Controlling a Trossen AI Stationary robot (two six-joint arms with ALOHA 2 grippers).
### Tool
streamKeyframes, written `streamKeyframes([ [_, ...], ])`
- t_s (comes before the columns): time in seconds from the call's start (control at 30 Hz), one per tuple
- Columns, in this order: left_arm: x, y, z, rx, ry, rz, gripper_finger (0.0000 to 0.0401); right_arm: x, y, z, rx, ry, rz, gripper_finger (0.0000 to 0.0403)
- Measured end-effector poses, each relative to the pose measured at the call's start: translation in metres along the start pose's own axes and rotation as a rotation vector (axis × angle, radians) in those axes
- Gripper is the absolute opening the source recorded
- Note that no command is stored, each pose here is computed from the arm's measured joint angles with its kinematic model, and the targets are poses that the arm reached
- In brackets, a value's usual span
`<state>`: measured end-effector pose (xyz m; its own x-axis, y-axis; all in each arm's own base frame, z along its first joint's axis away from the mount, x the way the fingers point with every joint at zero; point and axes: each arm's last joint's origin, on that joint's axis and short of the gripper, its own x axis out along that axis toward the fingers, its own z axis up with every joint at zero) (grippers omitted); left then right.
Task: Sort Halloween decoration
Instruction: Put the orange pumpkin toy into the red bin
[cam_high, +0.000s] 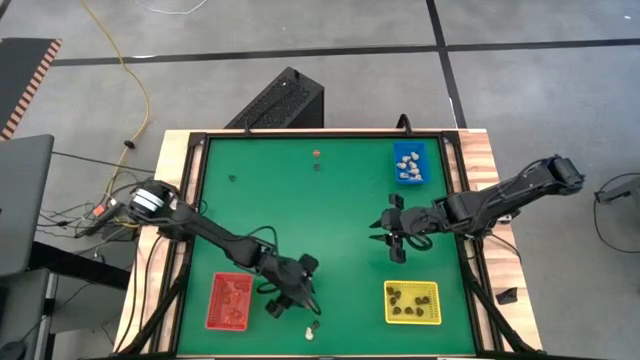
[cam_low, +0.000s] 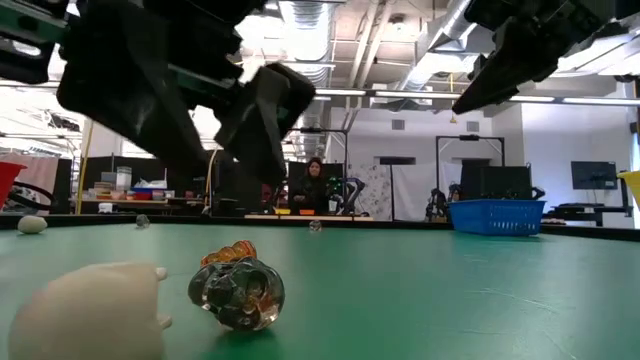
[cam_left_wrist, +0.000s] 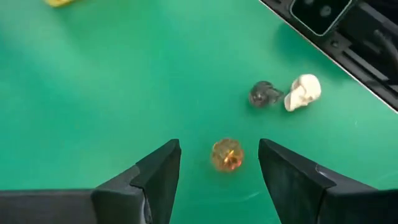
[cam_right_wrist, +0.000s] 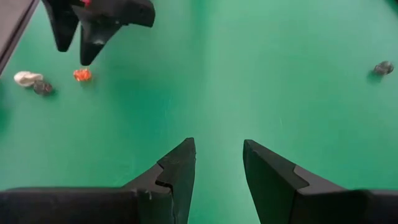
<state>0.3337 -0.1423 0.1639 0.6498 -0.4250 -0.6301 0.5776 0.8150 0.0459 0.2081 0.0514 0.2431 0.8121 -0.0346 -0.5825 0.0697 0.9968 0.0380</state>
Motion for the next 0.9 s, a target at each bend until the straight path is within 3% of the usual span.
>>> streamKeyframes([
  [0.13,0.012,0.000,0.003,0.001,-0.001,-0.037,0.0208,0.005,0.005,-0.003,-0.016,0.029,0.018,0.0166],
  [0.37,0.032,-0.002,-0.015,-0.002,0.066,-0.069,0.0208,0.010,0.012,-0.008,-0.043,0.059,0.034,0.0166],
  [0.9,0.041,-0.002,-0.022,0.037,0.080,-0.090,0.0208,0.009,0.014,-0.008,-0.057,0.053,0.032,0.0166],
])
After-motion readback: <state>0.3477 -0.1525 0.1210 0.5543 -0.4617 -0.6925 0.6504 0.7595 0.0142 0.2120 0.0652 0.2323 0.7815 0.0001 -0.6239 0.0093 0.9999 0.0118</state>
